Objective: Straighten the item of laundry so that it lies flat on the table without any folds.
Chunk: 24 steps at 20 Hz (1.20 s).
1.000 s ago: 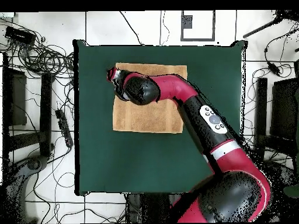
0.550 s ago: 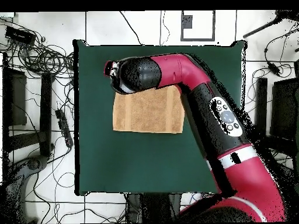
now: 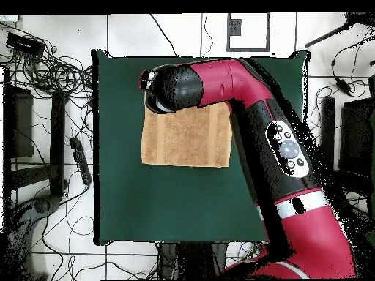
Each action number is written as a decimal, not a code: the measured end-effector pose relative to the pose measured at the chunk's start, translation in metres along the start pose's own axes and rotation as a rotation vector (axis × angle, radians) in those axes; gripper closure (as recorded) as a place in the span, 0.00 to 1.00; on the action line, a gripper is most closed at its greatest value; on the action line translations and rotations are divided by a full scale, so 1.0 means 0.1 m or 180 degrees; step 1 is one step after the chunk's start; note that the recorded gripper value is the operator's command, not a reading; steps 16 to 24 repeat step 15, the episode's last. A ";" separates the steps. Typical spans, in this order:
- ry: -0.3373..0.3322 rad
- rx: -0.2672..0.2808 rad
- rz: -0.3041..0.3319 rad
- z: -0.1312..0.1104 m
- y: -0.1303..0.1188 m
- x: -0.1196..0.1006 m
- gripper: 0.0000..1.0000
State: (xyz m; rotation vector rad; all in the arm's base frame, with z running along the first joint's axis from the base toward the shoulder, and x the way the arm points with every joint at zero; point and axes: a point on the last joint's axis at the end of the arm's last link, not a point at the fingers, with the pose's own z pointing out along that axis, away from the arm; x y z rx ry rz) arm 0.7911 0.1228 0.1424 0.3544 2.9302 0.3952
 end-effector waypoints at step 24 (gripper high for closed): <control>-0.0060 0.0583 -0.0128 0.25 -0.65 0.11 0.00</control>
